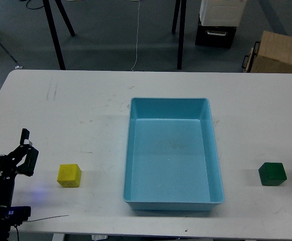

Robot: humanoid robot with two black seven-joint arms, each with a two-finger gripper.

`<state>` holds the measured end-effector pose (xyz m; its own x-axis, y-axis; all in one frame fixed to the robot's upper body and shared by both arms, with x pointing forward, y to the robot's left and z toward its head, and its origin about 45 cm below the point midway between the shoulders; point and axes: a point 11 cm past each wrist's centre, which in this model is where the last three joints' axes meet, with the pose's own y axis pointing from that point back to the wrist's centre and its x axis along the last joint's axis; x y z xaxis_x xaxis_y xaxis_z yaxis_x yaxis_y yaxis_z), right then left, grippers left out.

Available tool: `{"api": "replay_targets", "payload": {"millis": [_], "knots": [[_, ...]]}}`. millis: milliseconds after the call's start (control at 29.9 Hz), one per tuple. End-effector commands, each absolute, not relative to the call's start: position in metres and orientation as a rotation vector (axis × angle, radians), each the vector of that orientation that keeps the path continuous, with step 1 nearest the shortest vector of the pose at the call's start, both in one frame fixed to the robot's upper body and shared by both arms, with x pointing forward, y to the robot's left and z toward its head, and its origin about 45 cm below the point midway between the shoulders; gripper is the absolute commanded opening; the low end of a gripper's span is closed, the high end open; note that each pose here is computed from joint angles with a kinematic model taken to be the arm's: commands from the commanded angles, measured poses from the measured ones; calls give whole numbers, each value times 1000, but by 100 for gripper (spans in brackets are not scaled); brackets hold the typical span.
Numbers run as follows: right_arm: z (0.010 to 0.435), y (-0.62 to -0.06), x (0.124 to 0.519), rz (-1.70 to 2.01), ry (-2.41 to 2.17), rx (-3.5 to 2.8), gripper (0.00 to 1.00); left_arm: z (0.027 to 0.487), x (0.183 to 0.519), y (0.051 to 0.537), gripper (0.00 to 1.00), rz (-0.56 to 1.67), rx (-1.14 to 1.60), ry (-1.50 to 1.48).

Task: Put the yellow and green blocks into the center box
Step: 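Move the right gripper toward the dark green cube, then lower the right gripper and grasp the dark green cube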

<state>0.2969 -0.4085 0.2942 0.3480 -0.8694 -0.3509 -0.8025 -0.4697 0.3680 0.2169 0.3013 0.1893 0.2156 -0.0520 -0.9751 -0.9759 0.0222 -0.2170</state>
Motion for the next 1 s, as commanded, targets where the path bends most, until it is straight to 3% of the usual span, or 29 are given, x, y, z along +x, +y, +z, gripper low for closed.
{"api": "replay_targets", "payload": {"millis": [0, 367, 601, 968], "knots": [[304, -390, 319, -466, -1331, 2346, 100, 188, 218, 295, 100, 989, -1316, 1110], [278, -323, 337, 0, -645, 1973, 100, 186, 217, 293, 100, 987, -1314, 1119], [250, -333, 325, 175, -340, 1728, 100, 185, 216, 289, 100, 985, -1314, 1130], [204, -352, 292, 103, -238, 1666, 100, 184, 216, 285, 100, 979, -1320, 1140]]}}
